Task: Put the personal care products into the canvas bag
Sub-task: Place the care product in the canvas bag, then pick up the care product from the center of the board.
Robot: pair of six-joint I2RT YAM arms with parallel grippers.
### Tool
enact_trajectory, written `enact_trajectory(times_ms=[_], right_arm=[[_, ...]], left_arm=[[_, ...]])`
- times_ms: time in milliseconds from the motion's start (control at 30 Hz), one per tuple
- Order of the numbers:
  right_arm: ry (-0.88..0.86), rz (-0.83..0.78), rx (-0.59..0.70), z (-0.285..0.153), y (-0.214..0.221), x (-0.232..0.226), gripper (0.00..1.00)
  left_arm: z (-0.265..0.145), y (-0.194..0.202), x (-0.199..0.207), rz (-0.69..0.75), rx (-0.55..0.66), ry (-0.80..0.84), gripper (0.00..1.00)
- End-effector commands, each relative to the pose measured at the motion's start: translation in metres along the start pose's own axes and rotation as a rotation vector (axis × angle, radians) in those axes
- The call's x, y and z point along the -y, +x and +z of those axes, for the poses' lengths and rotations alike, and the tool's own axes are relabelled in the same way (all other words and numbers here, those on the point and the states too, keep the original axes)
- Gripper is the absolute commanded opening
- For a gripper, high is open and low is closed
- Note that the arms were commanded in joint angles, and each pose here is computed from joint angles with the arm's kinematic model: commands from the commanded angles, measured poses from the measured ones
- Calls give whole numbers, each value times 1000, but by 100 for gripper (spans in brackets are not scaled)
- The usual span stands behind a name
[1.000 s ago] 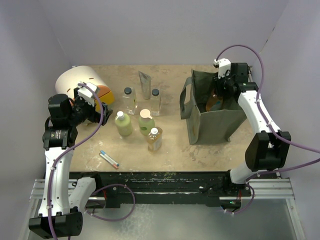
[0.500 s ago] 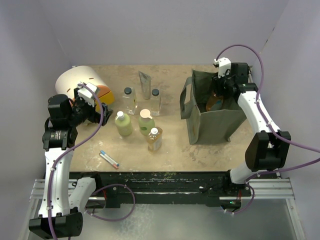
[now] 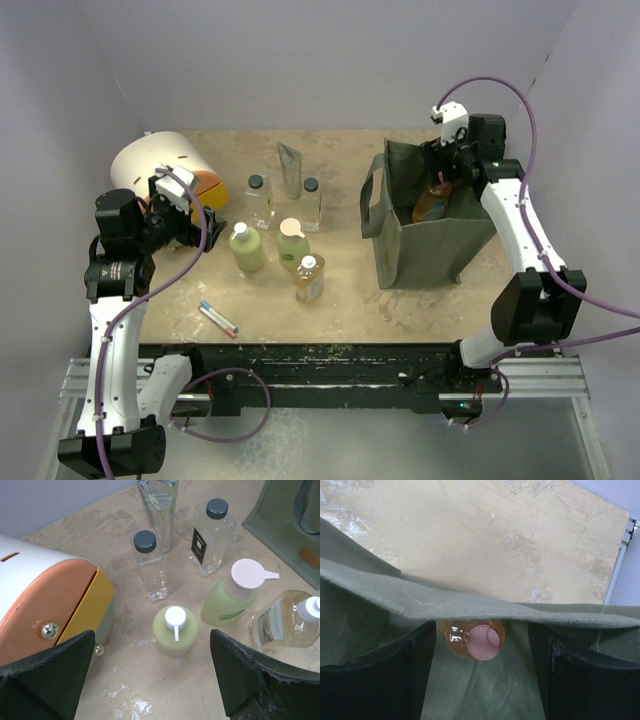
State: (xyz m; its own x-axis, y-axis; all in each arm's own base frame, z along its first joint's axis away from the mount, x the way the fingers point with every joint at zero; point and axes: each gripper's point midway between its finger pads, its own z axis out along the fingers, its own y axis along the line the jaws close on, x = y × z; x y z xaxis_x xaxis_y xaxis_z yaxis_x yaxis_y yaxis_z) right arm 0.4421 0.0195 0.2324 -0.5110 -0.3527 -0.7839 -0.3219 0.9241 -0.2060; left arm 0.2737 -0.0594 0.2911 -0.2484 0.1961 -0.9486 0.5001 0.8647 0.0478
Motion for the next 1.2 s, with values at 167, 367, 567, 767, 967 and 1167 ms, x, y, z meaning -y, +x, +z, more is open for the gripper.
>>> enact_trajectory(times_ms=[167,367,567,767,967,1167], right_arm=[[-21,-34,162,-57,-61,1,77],[-104,-36,228,-89,-83,-14,77],[-190,-79,332,-128,-105,-37,77],[-291,-217,439,-159,-130,-90,78],[-400,-321,513,-169,-154,-137,79],[-500,-393,526,-155,-171,-186,80]], left_arm=[[-5,-17,5,27,56,26,99],[-5,-23,4,16,65,21,99],[-6,-23,3,15,57,15,99],[-6,-21,-1,26,42,-1,99],[-5,-19,-8,31,17,-29,99],[-4,-21,-16,39,8,-65,99]])
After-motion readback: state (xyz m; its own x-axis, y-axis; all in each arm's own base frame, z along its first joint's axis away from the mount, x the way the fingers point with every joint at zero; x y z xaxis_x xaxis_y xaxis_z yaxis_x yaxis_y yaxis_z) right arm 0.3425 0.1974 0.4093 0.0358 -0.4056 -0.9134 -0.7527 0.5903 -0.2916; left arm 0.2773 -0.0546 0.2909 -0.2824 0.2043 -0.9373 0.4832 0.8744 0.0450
